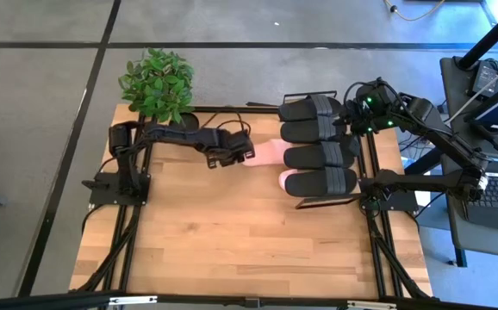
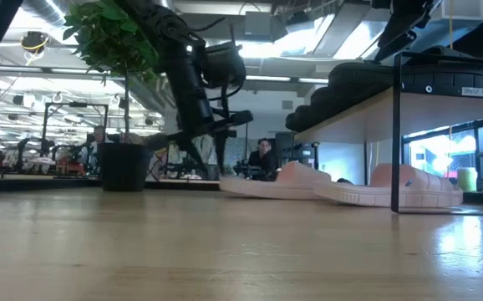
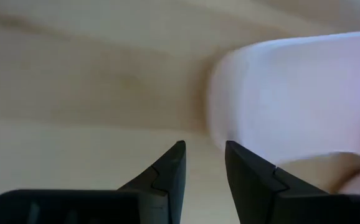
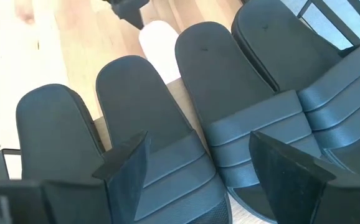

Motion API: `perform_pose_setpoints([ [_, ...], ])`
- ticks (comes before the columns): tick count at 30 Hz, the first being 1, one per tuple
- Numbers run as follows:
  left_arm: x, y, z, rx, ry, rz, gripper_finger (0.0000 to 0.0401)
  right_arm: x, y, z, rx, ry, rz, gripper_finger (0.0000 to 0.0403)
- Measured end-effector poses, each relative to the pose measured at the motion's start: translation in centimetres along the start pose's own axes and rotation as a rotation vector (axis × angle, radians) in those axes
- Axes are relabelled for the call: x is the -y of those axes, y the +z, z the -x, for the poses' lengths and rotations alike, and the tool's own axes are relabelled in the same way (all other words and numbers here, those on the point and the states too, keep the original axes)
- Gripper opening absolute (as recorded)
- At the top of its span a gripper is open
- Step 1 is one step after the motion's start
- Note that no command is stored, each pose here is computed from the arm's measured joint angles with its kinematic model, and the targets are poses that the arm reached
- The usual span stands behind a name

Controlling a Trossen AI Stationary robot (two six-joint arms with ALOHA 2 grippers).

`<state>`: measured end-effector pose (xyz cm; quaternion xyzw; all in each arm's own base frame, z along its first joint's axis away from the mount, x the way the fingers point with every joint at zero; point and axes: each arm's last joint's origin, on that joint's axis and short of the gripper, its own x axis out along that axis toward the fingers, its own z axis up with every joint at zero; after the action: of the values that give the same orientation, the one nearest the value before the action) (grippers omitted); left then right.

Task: Pick and place slides into the shelf
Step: Put the pink slide under the shelf

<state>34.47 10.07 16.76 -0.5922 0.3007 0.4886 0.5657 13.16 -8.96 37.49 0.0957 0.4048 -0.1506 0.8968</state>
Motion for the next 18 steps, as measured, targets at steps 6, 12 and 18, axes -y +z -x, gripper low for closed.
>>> perform_pose_setpoints([
  [6,1.3,0.4,-1.3,0.009,-0.127,-0.043,0.0103,0.0,0.0,0.0,0.000,0.000,-0.001,0.0275],
  [12,1.9,0.5,-1.4,0.014,-0.193,-0.172,0.0103,0.0,0.0,0.0,0.000,0.000,-0.027,0.0275],
  [18,2.8,1.4,1.8,0.056,-0.312,-0.243,0.0103,0.0,0.0,0.0,0.000,0.000,-0.048,0.0275],
])
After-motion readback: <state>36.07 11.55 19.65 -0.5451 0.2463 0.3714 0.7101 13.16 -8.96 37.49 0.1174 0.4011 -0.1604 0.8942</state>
